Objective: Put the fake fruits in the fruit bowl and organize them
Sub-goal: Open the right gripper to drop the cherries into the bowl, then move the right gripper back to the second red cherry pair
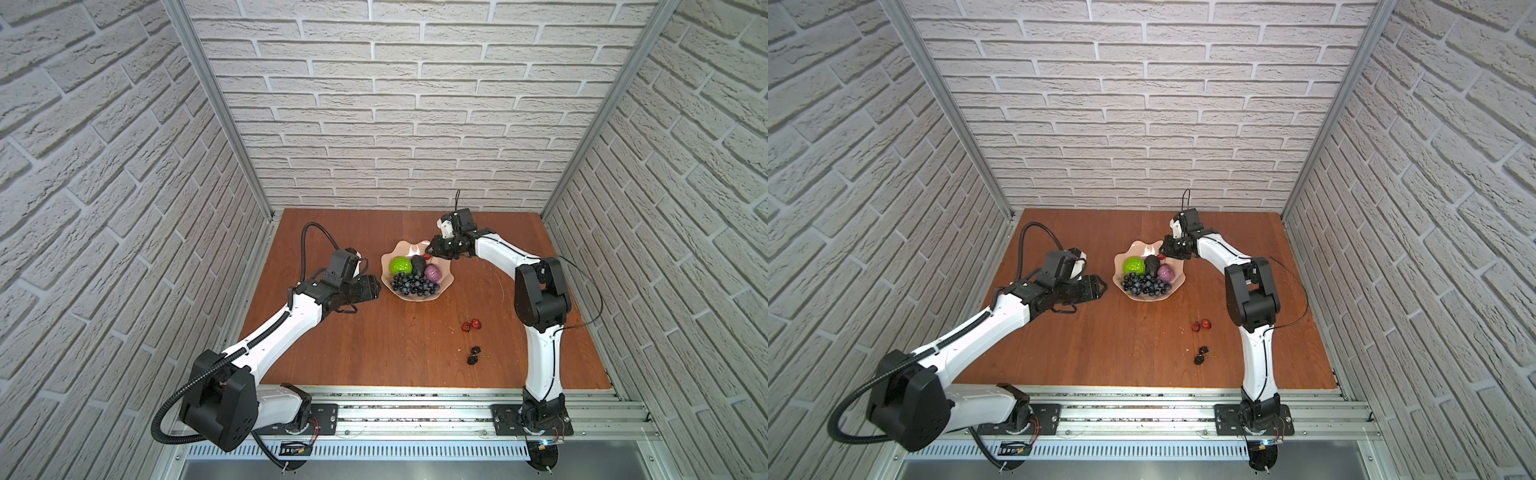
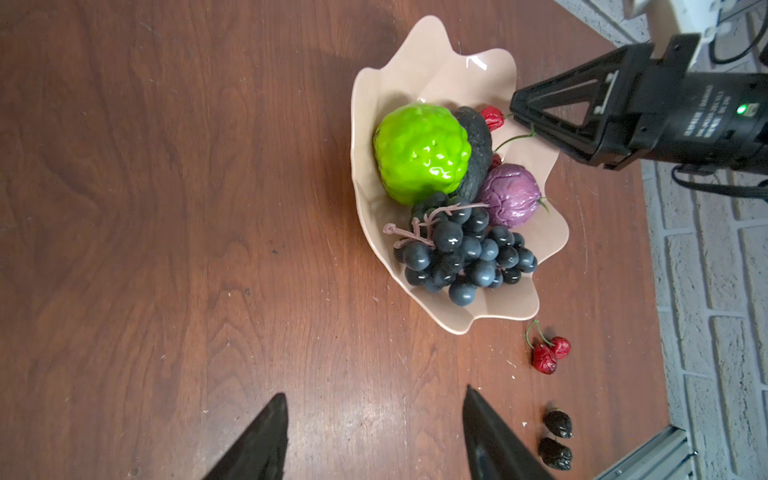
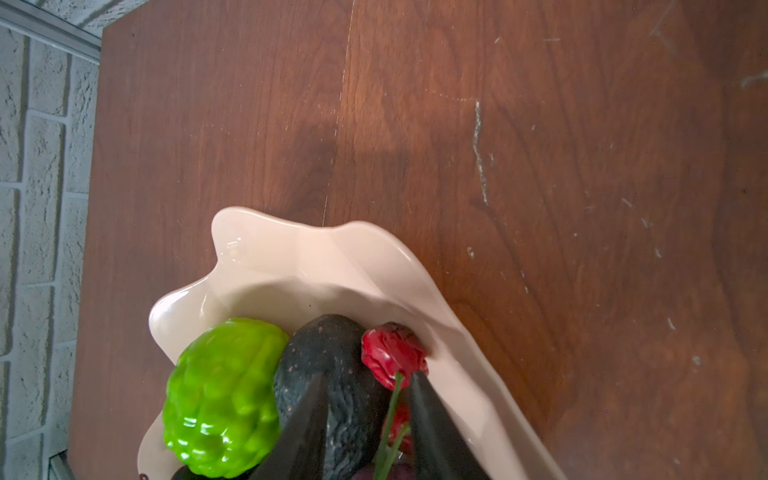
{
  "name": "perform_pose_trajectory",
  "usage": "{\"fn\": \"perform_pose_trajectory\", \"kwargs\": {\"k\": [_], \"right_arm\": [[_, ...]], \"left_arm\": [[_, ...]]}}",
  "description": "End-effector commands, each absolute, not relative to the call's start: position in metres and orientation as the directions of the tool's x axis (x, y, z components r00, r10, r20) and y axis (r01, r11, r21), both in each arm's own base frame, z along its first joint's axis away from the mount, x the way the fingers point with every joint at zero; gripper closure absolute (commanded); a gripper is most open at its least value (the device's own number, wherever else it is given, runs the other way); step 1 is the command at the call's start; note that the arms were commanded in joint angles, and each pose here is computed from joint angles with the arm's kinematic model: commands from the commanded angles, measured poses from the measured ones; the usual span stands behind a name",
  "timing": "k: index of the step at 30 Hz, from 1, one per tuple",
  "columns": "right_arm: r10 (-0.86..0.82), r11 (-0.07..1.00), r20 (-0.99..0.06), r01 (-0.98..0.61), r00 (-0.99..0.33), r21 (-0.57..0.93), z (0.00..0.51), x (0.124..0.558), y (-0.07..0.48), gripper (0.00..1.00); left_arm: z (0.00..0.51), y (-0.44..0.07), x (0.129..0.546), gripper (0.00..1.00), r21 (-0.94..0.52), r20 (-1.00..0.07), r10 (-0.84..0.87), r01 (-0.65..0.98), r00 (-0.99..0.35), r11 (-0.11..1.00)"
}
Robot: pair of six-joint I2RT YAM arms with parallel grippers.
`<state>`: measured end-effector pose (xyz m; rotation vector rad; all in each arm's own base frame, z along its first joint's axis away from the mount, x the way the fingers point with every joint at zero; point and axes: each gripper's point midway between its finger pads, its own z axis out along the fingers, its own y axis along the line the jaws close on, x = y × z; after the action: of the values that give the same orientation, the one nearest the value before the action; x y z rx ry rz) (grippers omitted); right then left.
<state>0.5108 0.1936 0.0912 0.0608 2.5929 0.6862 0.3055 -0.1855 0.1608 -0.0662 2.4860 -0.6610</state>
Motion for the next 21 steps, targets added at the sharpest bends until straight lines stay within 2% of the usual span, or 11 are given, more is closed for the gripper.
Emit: {"fn": "perform_pose_trajectory", "kwargs": {"k": [1, 7, 14, 21], "right_arm": [[0.114, 0.891, -0.522, -0.146, -0.845, 0.430, 0.142, 0.508, 0.192, 0.61], [0.045, 0.933, -0.594, -0.179, -0.803, 0.312, 0.169, 0.495, 0.180, 0.54], [0.029, 0.942, -0.638, -0.193, -0.769, 0.276, 0.194, 0.474, 0.171, 0.48], [0.036, 0.948, -0.643, -0.177, -0.765, 0.263, 0.199, 0.419, 0.155, 0.49]], "left_arm": [[0.172, -0.183, 0.305, 0.33, -0.481, -0.539, -0.207, 0.096, -0.817, 0.872], [0.172, -0.182, 0.304, 0.33, -0.471, -0.540, -0.208, 0.088, -0.816, 0.878], [0.175, -0.188, 0.307, 0.33, -0.455, -0.537, -0.203, 0.078, -0.819, 0.887], [0.179, -0.193, 0.310, 0.33, -0.446, -0.552, -0.208, 0.075, -0.807, 0.892]]}}
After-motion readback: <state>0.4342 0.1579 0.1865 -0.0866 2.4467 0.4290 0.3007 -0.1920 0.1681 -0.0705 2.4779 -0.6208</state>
